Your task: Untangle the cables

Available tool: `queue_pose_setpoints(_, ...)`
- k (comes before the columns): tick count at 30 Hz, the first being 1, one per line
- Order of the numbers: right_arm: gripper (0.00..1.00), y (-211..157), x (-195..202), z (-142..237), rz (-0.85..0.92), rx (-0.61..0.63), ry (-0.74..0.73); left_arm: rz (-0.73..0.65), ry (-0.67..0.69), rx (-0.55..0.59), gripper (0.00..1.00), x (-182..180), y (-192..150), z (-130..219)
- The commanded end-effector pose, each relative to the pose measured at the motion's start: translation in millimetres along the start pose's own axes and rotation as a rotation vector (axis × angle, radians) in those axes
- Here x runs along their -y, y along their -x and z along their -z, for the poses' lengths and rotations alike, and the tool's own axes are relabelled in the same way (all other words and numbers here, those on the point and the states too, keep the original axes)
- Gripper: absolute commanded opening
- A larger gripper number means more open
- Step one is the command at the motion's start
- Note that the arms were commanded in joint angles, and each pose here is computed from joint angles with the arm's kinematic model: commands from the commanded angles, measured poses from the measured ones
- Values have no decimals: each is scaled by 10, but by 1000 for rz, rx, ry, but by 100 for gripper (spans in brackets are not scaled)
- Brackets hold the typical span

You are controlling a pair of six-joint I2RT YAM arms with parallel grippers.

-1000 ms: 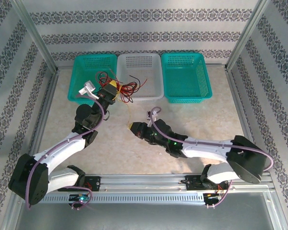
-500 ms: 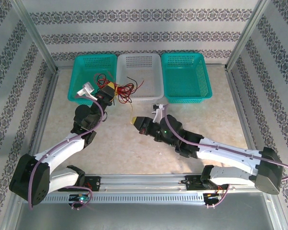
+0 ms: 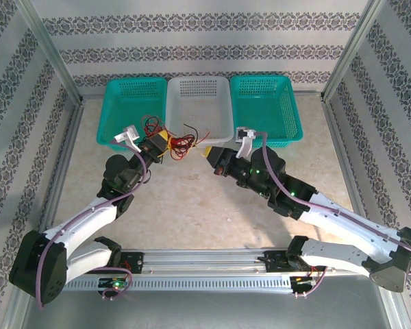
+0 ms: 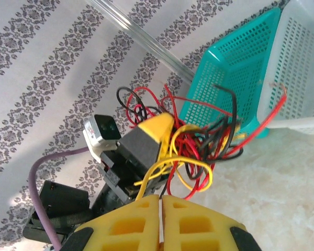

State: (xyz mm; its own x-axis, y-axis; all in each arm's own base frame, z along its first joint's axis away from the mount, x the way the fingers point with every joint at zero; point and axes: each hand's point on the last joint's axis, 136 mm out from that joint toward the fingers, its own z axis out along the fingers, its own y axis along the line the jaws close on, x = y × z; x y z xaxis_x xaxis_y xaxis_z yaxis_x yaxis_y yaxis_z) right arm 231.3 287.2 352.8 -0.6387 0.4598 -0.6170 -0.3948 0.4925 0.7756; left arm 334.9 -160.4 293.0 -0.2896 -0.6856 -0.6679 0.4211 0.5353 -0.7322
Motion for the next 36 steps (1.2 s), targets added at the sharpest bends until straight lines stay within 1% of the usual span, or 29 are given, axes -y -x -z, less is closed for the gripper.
queue_pose_setpoints(1,0,300,-278,115,46,70,63,-56,23,-68,0,-79,-145,87)
queue_pose_setpoints(5,0,316,-306,72,56,67,65,-3,55,-42,0,-157,-137,151)
queue_pose_setpoints(9,0,147,-182,-58,28,21,49,103,90,44,0,-228,-15,204)
queue_pose_setpoints(12,0,-118,-70,-163,-7,-28,39,160,155,147,0,-315,169,301)
queue_pose_setpoints(17,0,-645,-70,-292,0,-116,39,176,294,313,0,-476,485,472)
queue_pose_setpoints(21,0,-982,-210,-366,42,-182,63,160,399,403,0,-652,613,522)
queue_pose_setpoints(23,0,-1075,-373,-363,79,-206,100,136,432,417,0,-714,628,504)
queue_pose_setpoints(25,0,-1068,-581,-319,128,-203,144,115,486,399,0,-820,577,489)
queue_pose_setpoints(28,0,-877,-881,-203,183,-165,207,87,504,386,0,-921,497,481)
queue_pose_setpoints(32,0,-492,-1267,18,239,-89,284,21,522,305,0,-984,349,451)
queue_pose_setpoints(34,0,-273,-1368,123,275,-34,282,-3,513,269,0,-978,292,436)
queue_pose_setpoints(36,0,-18,-1386,192,294,18,255,-15,494,243,0,-955,243,438)
